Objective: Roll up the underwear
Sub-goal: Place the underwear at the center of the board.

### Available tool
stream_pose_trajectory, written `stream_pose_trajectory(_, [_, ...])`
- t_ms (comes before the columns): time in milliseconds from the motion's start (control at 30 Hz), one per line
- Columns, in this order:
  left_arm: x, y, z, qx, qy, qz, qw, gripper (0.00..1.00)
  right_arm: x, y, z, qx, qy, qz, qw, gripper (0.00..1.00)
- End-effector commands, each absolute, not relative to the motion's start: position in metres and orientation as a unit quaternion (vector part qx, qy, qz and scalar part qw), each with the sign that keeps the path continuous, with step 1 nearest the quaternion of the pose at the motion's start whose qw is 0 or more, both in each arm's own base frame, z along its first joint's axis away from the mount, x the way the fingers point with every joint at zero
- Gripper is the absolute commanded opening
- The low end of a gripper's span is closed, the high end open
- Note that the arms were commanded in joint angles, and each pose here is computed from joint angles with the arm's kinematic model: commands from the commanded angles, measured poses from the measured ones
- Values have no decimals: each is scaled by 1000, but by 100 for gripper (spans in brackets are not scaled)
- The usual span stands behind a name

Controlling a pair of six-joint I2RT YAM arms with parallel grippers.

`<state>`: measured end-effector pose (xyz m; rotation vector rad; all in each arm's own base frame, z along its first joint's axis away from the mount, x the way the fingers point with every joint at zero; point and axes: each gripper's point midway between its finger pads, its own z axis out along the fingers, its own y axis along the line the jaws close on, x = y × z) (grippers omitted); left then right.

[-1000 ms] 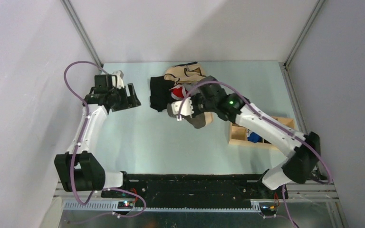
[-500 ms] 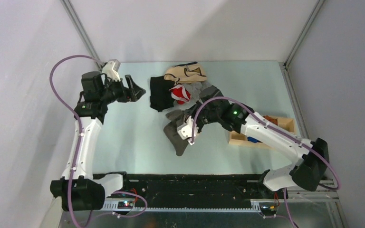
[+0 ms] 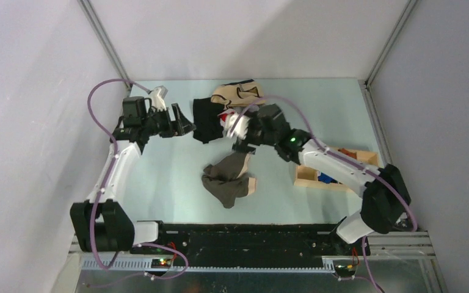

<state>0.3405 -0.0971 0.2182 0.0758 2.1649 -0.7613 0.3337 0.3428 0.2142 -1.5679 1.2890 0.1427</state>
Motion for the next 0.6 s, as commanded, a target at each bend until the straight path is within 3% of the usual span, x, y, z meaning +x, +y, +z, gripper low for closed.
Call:
stream_pose_trajectory(0, [363,-114,217,72,859,-320,394,79,335,275,229,-303,808,207,461,90])
stream_pose_trajectory(133, [380,-137,199,104,873,-317,355,78,314,231,175,-107,891,273,346,79])
stream_pose_trajectory(233, [392,-165,200,161,869,-321,342,78,292,220,139,-83,906,289,299,79])
stream_pose_trajectory(467, [407,-241,154,303,861,-310,266,78,282,203,140,-69,902,294,307,79])
stream_pose_trajectory(567, [410,-265,132,356,854,-297,236,73,287,185,137,-36,905,289,311,79])
